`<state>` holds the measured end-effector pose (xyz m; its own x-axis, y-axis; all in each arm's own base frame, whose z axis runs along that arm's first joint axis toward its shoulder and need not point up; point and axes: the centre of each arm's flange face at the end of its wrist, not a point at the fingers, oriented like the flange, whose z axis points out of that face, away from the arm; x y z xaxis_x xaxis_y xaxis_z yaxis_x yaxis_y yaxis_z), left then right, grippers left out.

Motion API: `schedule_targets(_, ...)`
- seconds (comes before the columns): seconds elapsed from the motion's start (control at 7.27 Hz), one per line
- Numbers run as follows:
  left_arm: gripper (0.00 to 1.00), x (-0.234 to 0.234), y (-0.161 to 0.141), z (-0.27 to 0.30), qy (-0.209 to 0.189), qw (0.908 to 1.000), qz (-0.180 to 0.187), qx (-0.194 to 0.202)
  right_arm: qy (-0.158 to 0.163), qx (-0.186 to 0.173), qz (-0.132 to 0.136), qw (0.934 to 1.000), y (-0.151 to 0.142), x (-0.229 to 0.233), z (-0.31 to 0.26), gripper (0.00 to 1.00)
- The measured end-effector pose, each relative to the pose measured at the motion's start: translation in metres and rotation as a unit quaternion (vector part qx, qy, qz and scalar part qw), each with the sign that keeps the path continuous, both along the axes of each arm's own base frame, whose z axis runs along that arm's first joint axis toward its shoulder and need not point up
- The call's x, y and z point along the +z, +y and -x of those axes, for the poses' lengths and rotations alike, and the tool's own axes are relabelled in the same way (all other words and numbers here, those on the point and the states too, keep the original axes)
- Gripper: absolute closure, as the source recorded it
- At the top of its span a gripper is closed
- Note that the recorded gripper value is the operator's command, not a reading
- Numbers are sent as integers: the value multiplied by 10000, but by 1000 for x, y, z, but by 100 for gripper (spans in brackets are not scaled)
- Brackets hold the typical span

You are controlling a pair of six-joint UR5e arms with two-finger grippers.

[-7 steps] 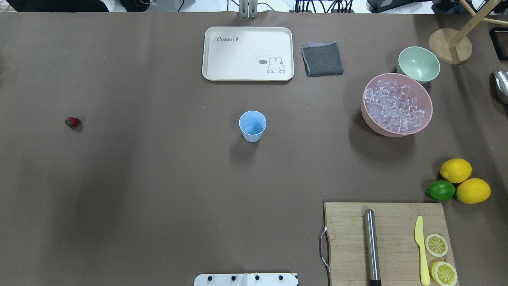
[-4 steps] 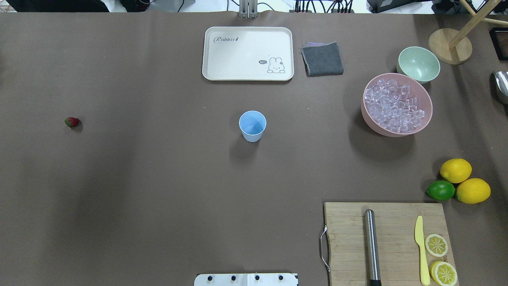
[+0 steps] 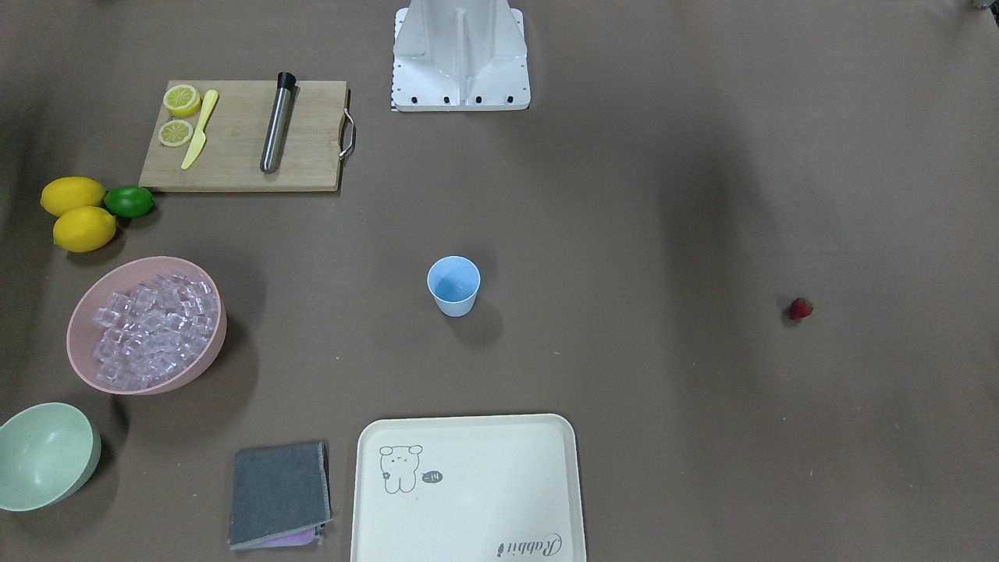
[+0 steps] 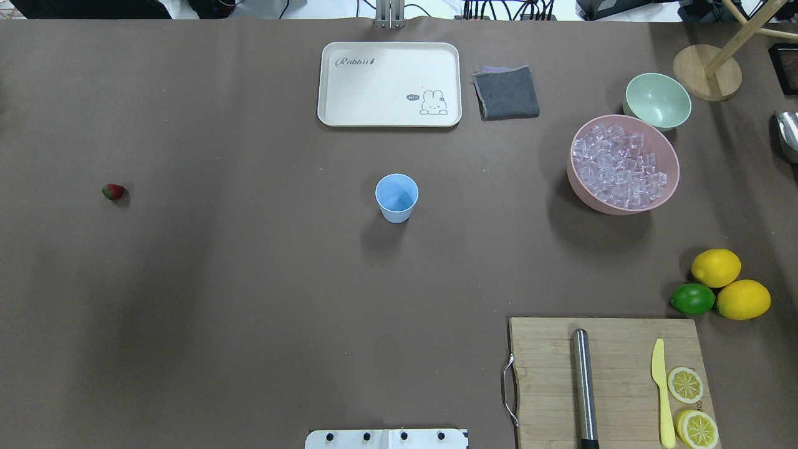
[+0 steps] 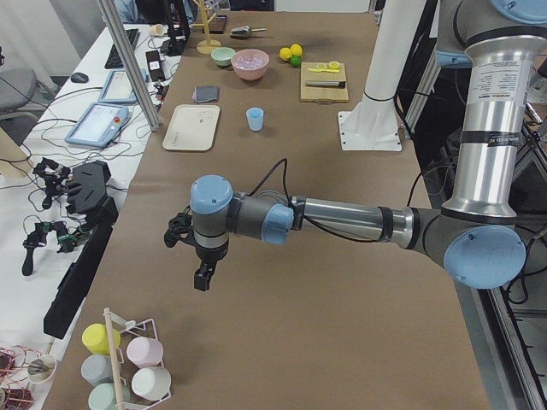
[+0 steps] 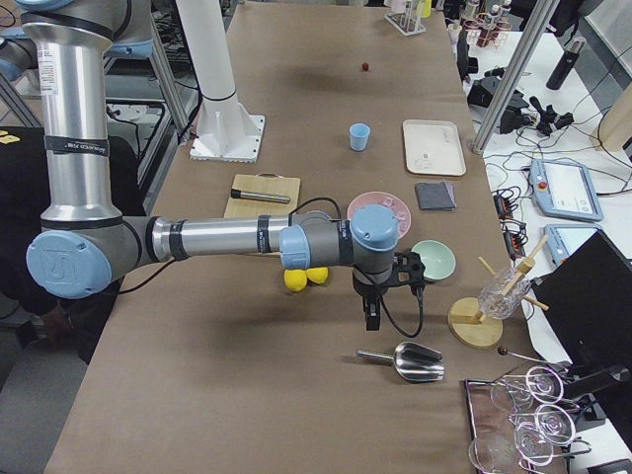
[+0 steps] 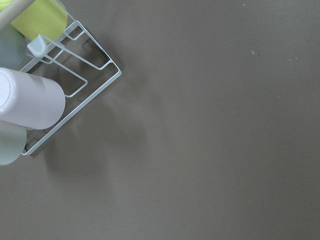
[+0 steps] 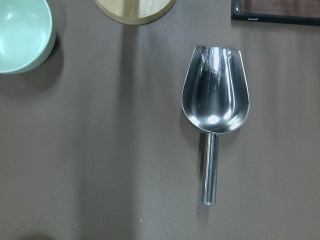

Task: Put ice and strawberries in cup

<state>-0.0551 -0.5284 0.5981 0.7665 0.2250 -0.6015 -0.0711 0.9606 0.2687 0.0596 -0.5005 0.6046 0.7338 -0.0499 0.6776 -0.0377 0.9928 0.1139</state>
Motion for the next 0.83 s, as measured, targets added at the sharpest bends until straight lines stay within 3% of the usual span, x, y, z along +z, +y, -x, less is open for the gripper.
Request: schedule_targets(0.83,2,3,0,0,-29,10000,22,-1,9,-45,-59,10000,-2,-7,1,0)
